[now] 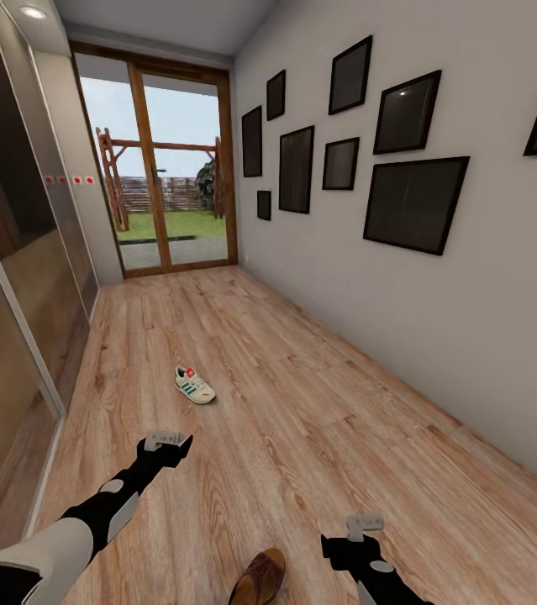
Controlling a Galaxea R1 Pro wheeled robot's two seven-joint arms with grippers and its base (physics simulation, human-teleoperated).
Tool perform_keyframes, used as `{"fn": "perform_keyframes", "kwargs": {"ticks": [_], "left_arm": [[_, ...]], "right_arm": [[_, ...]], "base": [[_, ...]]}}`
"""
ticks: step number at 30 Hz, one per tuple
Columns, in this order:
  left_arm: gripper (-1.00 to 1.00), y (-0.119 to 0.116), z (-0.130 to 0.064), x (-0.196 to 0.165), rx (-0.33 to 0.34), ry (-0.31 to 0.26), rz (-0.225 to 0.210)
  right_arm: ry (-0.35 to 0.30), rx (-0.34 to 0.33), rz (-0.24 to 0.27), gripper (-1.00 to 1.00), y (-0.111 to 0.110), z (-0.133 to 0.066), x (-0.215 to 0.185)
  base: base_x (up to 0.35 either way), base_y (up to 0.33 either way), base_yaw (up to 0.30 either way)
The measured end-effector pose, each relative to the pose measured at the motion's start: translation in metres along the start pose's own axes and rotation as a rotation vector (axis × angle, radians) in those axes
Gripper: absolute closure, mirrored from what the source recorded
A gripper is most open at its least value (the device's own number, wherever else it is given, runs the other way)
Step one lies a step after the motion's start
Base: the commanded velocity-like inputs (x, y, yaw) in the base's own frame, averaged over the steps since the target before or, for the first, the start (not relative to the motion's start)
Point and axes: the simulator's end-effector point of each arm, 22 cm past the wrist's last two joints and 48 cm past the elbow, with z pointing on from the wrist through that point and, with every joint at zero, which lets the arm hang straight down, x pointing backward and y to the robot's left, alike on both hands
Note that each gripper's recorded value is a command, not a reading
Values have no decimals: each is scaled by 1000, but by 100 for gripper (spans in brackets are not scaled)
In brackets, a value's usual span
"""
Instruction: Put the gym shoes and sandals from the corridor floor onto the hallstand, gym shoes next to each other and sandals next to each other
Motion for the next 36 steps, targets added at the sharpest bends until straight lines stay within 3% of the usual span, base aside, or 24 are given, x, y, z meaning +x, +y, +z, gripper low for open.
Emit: {"fn": "perform_keyframes", "kwargs": {"ticks": [8,12,17,22,30,36], "left_arm": [[-100,0,0,0,0,0,0],[-100,0,0,0,0,0,0],[-100,-1,0,0,1,0,0],[-100,-1,0,0,1,0,0],[-100,-1,0,0,0,0,-1],[-100,-1,0,-1,1,-1,0]], "right_arm": [[-22,0,4,-100,0,0,-11],[-137,-10,11,-100,4,-5,-68],[-159,-23,8,-100,9,-16,-111],[-255,-38,19,-100,14,-39,-176],[-202,-8,76,-100,-11,-47,-184],[-276,-9,85,-100,-13,-67,-222]], "base": [[0,0,0],[0,0,0],[0,0,0],[0,0,0],[0,0,0],[-18,-13,-83]]}}
